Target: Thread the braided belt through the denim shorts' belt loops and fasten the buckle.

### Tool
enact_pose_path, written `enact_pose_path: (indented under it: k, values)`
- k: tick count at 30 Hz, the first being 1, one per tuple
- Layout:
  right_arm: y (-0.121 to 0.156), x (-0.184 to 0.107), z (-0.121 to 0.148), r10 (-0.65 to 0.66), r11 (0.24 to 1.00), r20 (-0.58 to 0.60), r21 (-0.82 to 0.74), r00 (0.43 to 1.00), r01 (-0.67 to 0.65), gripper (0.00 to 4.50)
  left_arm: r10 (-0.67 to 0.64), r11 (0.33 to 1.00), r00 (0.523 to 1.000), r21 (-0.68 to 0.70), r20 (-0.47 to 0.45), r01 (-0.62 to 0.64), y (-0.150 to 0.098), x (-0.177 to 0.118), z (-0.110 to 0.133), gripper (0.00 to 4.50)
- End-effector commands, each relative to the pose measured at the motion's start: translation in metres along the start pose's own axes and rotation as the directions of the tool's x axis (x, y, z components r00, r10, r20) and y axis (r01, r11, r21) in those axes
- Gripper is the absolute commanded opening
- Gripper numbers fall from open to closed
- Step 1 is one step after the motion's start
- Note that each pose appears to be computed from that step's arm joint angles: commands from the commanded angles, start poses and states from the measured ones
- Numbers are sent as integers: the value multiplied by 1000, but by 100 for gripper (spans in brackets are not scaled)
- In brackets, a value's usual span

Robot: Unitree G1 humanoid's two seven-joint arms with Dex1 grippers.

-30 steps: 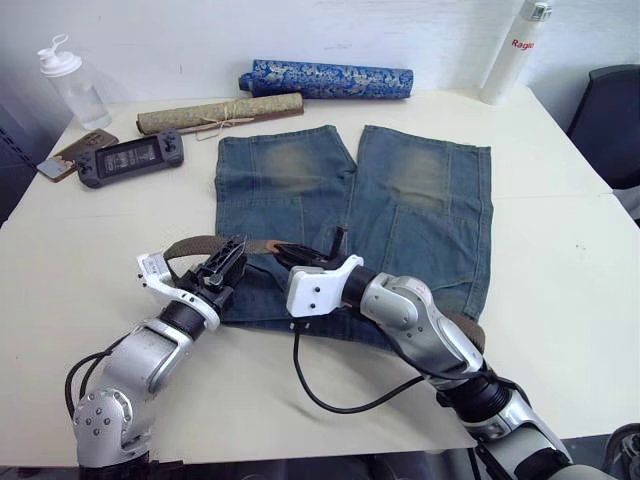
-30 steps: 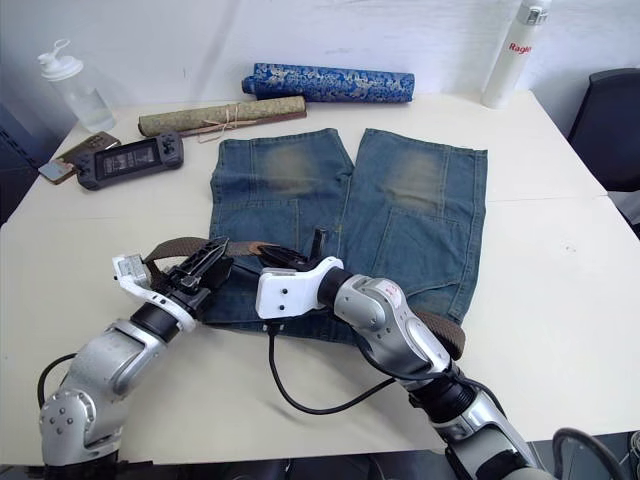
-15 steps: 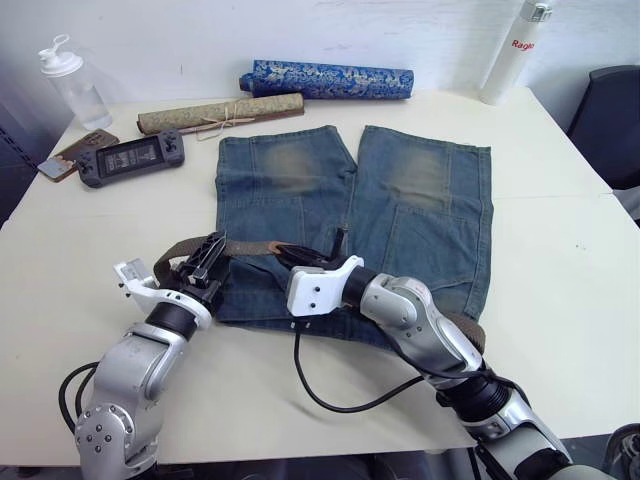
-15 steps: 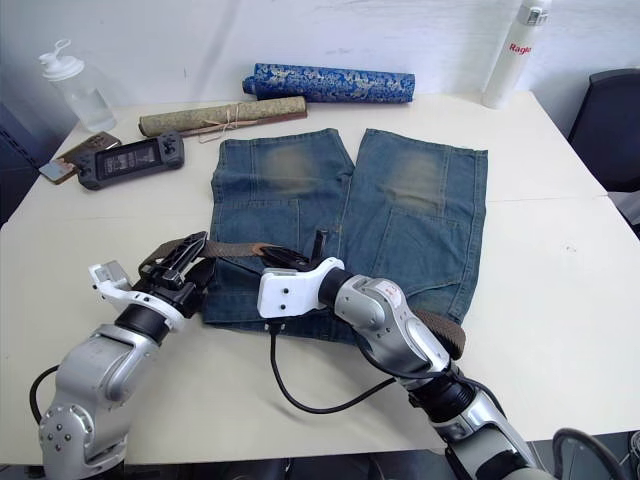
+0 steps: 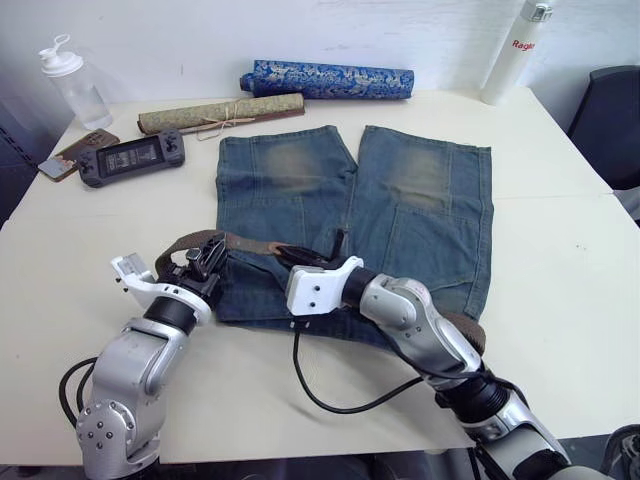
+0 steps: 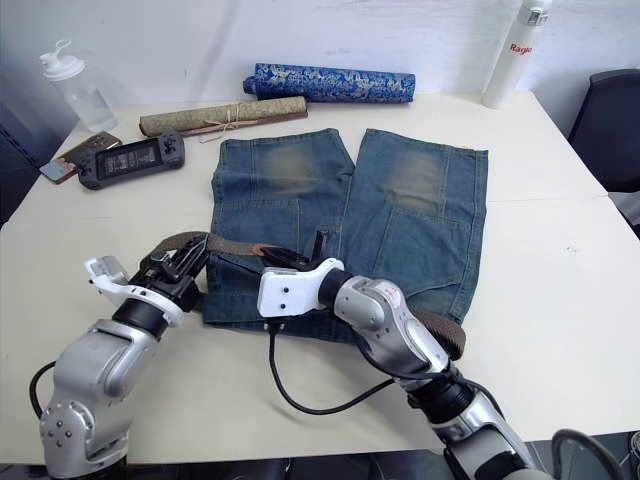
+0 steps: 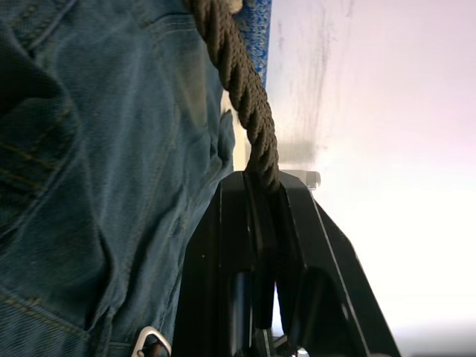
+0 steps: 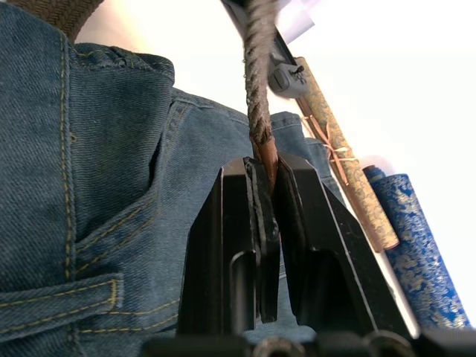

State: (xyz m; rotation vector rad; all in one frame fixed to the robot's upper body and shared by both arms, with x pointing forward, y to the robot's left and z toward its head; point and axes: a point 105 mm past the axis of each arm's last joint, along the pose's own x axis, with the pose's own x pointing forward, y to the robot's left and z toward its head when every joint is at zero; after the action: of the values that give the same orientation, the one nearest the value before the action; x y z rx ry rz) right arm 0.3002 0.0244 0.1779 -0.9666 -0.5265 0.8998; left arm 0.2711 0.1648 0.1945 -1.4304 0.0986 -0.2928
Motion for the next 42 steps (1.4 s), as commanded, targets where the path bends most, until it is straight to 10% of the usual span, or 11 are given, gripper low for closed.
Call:
enact_pose_path:
  k: [1, 10, 21, 42]
  values:
    - [-19, -4, 8, -87, 994, 28, 62, 996, 85, 43, -60, 998, 998, 30, -27, 61, -9, -3, -3, 1]
    - [-28, -54, -10, 13, 879, -10, 476, 1000, -7, 443, -25, 978, 995, 204, -95, 44, 14, -25, 17, 0]
    - [-30, -92, -38, 51, 806, -152, 590, 987, 49, 443, 12, 966, 964, 253, -265, 58, 27, -33, -4, 0]
    - [-11, -103, -35, 180, 756, -144, 654, 973, -43, 443, 86, 896, 966, 443, -243, 32, 36, -27, 3, 0]
